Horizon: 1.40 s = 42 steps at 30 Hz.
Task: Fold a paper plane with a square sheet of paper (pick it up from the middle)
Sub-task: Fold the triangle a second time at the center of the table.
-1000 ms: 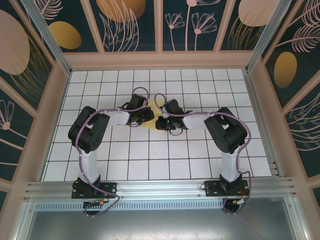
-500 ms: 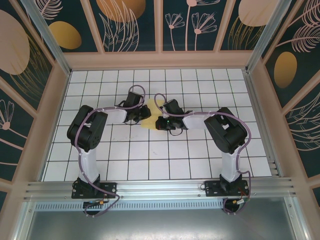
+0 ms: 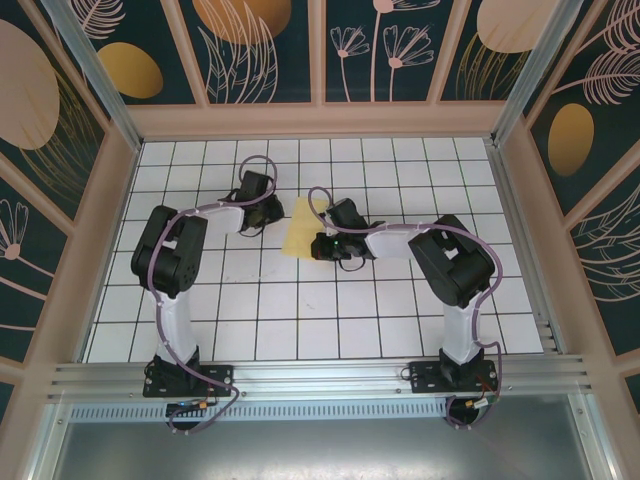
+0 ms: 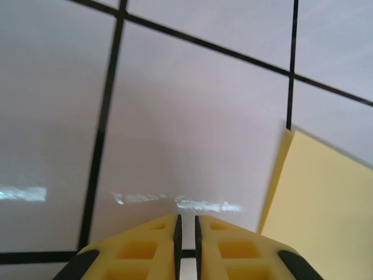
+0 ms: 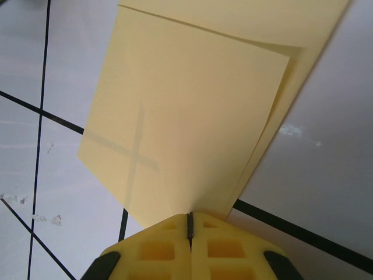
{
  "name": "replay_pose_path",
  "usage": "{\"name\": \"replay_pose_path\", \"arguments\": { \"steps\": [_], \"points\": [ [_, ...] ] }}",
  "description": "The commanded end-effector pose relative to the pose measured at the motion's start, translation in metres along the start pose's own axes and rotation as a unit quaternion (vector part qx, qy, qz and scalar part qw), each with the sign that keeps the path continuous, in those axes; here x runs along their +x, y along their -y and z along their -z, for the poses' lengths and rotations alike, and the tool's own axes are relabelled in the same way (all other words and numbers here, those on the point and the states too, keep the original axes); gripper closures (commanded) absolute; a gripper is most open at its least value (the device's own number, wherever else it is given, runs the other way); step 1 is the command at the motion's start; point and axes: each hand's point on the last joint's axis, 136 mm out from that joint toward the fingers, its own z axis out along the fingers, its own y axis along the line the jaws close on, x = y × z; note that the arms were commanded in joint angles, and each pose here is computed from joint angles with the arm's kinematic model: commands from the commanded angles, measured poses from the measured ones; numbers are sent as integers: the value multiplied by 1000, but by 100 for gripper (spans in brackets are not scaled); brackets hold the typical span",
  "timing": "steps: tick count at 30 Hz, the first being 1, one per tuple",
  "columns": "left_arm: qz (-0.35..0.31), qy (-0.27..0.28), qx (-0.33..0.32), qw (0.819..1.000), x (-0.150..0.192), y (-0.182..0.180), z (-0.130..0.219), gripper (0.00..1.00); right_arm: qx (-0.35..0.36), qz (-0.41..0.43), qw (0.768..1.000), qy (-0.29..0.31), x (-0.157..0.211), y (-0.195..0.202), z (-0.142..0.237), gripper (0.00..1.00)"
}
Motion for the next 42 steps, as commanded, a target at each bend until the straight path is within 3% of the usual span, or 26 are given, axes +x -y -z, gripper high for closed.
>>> {"name": "replay_pose_path", "arguments": {
  "steps": [1,7,11,20,31,42],
  "points": [
    [-11,28,-2,1000,-18,5,26,79,88,-28,993,-78,43,38,4,96],
    [6,24,48,999,0,12,55,67,25,-12,999,33,-39,-20,40,82],
    [21,0,93,995,24,18,66,58,31,-17,997,63,-61,-15,49,75],
    [67,-42,198,977,53,39,79,52,45,-34,998,40,-65,3,22,77],
    [80,-85,202,973,76,42,62,51,69,-62,995,28,-63,36,2,80],
    [72,-98,192,974,76,50,43,50,89,-94,992,5,-46,60,-8,86]
  ]
}}
